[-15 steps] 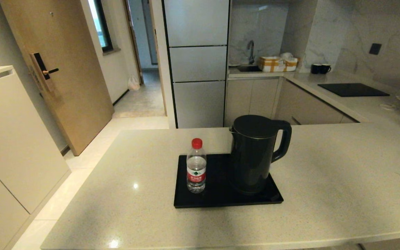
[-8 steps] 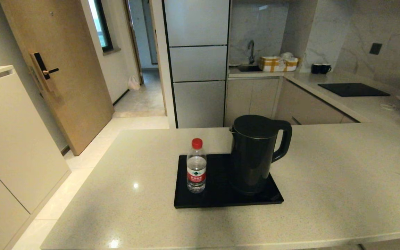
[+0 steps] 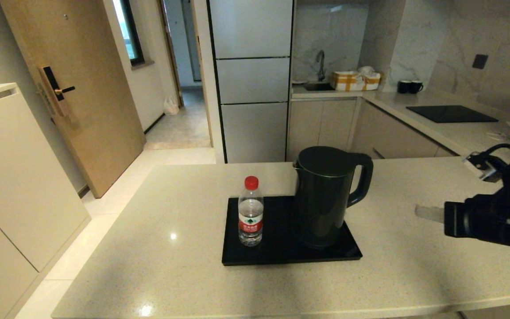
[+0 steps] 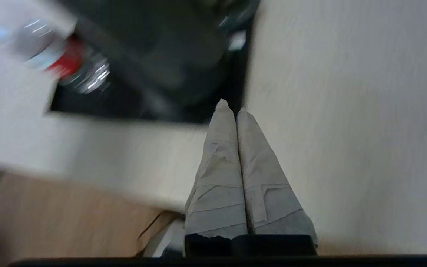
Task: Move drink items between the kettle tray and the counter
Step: Pick up the kettle
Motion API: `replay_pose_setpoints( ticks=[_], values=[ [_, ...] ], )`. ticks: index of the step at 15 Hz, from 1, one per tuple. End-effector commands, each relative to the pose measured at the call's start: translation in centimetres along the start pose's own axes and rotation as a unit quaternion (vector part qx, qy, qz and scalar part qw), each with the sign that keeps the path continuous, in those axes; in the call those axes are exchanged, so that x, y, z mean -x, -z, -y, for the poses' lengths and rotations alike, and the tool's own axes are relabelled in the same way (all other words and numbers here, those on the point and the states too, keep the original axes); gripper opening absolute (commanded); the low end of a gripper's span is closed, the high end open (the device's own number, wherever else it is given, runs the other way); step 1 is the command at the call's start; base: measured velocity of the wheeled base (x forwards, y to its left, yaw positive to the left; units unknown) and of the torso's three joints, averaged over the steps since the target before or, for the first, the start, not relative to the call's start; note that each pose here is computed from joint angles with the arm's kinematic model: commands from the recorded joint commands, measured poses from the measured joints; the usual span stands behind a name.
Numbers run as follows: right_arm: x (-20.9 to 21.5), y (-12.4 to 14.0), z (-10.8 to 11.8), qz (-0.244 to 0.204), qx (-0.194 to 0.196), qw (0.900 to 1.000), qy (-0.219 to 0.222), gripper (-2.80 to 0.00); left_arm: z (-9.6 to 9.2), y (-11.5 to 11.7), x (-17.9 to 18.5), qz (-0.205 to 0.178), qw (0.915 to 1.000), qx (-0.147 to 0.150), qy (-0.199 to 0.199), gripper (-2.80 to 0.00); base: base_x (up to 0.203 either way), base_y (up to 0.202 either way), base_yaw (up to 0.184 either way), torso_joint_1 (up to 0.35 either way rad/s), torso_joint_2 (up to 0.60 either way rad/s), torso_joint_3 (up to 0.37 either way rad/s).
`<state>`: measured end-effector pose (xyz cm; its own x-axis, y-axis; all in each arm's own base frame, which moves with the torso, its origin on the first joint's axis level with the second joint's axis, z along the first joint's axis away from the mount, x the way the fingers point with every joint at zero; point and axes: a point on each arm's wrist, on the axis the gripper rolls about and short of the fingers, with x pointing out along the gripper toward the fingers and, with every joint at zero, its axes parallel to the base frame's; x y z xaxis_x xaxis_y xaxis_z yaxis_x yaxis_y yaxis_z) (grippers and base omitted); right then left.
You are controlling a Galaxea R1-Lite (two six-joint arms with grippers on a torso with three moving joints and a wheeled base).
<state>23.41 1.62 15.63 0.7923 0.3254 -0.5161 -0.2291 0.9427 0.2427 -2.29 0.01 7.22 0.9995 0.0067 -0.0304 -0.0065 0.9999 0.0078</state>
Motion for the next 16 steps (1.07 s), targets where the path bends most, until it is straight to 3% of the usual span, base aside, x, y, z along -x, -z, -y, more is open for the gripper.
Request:
replay_pose_setpoints(
  ticks=[1,4,9,13,16],
  values=[
    [-4.0,-0.1,1.2,0.008,0.024,1.0,0.003,0.0,0.0,0.0,0.0,-0.001,1.0,0.0,0.0,-2.8,0.0,0.0,0.0,0.0,0.0,0.0],
    [-4.1,-1.4,1.1,0.035,0.043,0.998,-0.001,0.0,0.0,0.0,0.0,-0.001,1.0,0.0,-0.001,-2.8,0.0,0.0,0.0,0.0,0.0,0.0],
    [-7.0,-0.7,1.8,0.008,0.039,0.999,-0.008,0.0,0.0,0.0,0.0,-0.001,1.0,0.0,0.0,-2.8,0.0,0.0,0.0,0.0,0.0,0.0],
    [-10.5,-0.8,2.3,0.04,0.051,0.998,-0.014,0.0,0.0,0.0,0.0,-0.001,1.0,0.0,0.0,-2.8,0.0,0.0,0.0,0.0,0.0,0.0],
    [-13.8,-2.3,2.6,0.086,0.059,0.994,-0.023,0.0,0.0,0.0,0.0,-0.001,1.0,0.0,0.0,-2.8,0.0,0.0,0.0,0.0,0.0,0.0]
  ],
)
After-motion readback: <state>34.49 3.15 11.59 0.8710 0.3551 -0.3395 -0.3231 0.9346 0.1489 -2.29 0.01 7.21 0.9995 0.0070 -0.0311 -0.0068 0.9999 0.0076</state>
